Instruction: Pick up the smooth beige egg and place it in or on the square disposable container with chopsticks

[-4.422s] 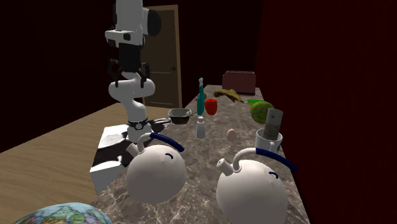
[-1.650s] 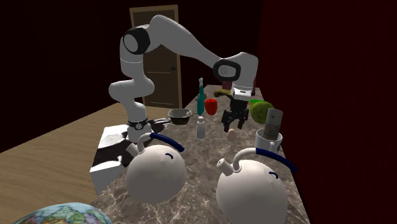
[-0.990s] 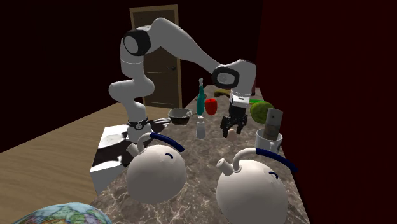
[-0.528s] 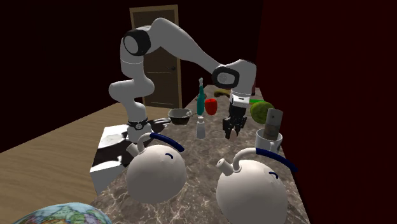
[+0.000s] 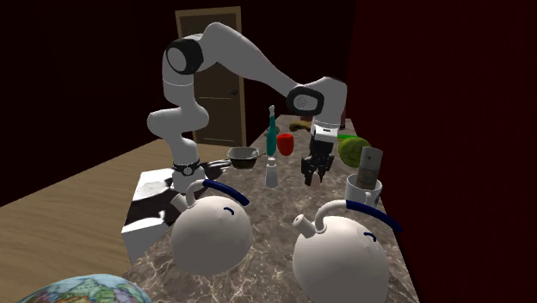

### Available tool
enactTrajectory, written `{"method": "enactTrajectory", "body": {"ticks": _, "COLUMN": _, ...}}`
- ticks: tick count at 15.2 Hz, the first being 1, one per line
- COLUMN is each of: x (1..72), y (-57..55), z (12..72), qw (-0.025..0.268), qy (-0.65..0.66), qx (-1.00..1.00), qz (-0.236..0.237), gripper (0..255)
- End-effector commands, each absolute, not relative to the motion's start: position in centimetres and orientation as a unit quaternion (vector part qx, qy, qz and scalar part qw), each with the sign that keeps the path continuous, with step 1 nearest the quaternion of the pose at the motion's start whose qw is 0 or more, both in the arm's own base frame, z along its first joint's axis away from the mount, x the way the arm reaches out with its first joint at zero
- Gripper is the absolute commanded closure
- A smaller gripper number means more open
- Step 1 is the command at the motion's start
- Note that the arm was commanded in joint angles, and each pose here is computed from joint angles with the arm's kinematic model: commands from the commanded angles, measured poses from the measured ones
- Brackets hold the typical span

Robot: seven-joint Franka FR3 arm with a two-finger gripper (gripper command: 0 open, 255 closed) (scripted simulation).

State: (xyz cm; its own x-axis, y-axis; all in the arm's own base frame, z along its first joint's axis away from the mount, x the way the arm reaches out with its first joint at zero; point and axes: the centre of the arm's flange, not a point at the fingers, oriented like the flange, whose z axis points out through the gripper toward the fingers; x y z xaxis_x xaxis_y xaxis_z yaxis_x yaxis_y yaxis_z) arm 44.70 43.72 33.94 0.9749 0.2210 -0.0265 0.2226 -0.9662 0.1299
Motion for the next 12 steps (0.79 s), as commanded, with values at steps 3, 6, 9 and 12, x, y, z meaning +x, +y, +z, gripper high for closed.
{"method": "enactTrajectory", "body": {"ticks": 3, "x": 44.7, "y": 43.8, "z": 36.0, "qw": 0.066, "qy": 0.112, "qx": 0.992, "qz": -0.006, "gripper": 255}}
{"method": "enactTrajectory", "body": {"ticks": 6, "x": 44.7, "y": 43.8, "z": 37.6, "qw": 0.066, "qy": 0.112, "qx": 0.992, "qz": -0.006, "gripper": 255}}
{"method": "enactTrajectory", "body": {"ticks": 9, "x": 44.7, "y": 43.8, "z": 39.2, "qw": 0.066, "qy": 0.112, "qx": 0.992, "qz": -0.006, "gripper": 255}}
{"method": "enactTrajectory", "body": {"ticks": 12, "x": 44.7, "y": 43.8, "z": 40.8, "qw": 0.066, "qy": 0.112, "qx": 0.992, "qz": -0.006, "gripper": 255}}
